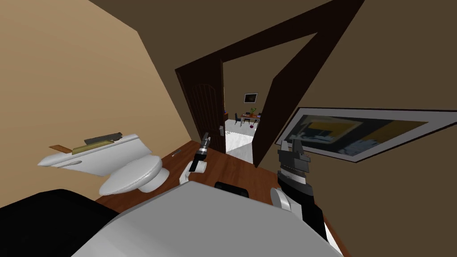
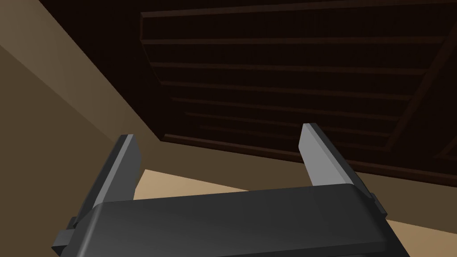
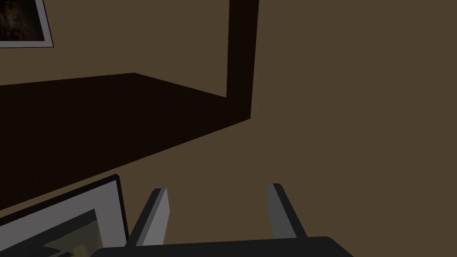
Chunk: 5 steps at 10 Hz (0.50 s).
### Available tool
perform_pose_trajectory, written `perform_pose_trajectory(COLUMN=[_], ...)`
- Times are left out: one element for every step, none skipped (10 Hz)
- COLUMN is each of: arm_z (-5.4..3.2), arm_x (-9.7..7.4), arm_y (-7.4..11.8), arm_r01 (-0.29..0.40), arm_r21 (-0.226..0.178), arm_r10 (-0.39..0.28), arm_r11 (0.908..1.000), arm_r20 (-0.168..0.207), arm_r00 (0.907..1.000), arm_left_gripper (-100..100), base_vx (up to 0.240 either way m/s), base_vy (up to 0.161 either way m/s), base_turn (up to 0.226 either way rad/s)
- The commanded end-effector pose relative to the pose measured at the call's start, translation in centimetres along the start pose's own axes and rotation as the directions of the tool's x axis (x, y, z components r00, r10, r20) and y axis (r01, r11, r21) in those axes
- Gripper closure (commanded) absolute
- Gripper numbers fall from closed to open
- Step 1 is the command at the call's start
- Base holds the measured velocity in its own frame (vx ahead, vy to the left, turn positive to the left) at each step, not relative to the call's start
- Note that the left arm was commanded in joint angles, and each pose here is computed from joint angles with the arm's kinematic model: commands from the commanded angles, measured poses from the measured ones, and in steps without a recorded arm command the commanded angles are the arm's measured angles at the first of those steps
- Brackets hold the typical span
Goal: Push the door open
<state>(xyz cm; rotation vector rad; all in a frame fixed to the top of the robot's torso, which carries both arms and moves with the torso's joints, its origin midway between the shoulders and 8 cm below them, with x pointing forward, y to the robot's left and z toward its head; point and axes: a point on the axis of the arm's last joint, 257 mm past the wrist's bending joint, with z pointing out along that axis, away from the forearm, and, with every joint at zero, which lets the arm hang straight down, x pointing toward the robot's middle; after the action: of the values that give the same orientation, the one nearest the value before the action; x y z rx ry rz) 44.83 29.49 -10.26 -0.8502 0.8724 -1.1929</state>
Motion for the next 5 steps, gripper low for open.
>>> perform_pose_trajectory(arm_z=[0.54,0.93,0.74,1.1,1.48], arm_x=[-0.2,-0.2,-0.2,-0.3,-0.3], arm_y=[1.4,2.1,2.8,3.6,4.4], arm_r01=[-0.001,-0.001,-0.001,0.0,0.0], arm_r21=[-0.022,-0.031,-0.045,-0.056,-0.067], arm_r10=[0.001,0.001,0.001,0.001,0.0], arm_r11=[0.9998,0.9995,0.999,0.9984,0.9977], arm_r20=[0.002,0.004,0.003,0.005,0.008], arm_r00=[1.0,1.0,1.0,1.0,1.0], arm_left_gripper=[-100,-100,-100,-100,-100], base_vx=[0.04,0.054,0.043,0.031,0.04], base_vy=[0.072,0.103,0.077,0.075,0.101], base_turn=[-0.172,-0.148,-0.047,-0.111,-0.177])
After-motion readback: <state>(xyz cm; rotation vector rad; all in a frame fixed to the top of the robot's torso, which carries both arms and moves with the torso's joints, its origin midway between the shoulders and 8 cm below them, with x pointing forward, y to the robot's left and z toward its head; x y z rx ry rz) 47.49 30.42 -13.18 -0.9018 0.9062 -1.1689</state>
